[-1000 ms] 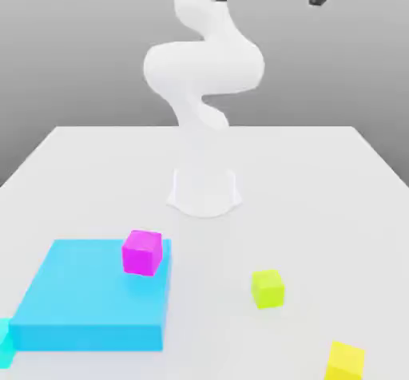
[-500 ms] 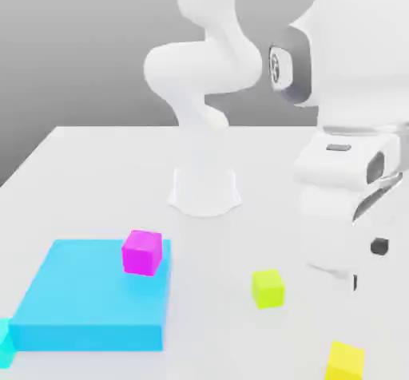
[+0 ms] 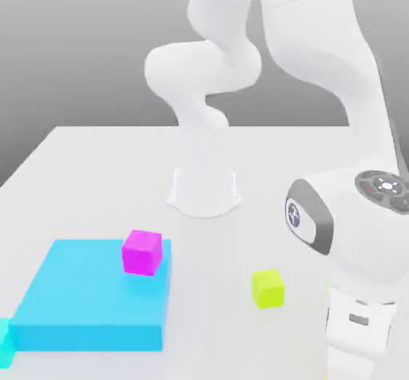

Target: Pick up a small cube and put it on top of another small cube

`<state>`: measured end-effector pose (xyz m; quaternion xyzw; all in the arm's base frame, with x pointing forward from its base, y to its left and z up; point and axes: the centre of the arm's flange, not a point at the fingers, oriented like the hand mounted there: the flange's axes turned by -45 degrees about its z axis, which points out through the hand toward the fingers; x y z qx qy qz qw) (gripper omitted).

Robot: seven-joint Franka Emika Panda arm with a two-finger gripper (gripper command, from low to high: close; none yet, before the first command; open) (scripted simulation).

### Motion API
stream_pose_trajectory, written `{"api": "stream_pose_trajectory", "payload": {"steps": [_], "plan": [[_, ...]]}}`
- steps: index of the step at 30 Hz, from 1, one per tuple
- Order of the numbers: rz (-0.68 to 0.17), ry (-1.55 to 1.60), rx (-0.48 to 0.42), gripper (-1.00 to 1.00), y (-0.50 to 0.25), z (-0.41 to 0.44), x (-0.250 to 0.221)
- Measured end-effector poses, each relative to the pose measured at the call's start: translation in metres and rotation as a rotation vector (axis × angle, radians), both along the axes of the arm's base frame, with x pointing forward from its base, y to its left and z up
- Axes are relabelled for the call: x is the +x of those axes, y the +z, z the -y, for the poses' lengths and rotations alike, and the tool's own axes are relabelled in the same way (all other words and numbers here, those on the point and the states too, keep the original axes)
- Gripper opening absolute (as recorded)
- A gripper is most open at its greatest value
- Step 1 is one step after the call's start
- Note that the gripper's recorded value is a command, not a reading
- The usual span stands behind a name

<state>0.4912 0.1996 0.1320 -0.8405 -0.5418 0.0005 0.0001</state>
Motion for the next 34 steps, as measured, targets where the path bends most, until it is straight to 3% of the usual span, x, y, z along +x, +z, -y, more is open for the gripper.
{"api": "stream_pose_trajectory", "payload": {"steps": [7,17,23,30,31,34], "plan": [[0.002,0.016,-0.004,-1.00,0.057,0.003,-0.004],[0.012,0.326,-0.039,-1.00,0.104,0.066,-0.090],[0.000,0.532,-0.005,-1.00,0.105,0.085,-0.154],[0.000,0.560,0.003,-1.00,0.053,0.086,-0.161],[-0.001,0.559,0.002,1.00,0.045,0.087,-0.162],[-0.001,0.559,0.002,1.00,0.045,0.087,-0.162]]}}
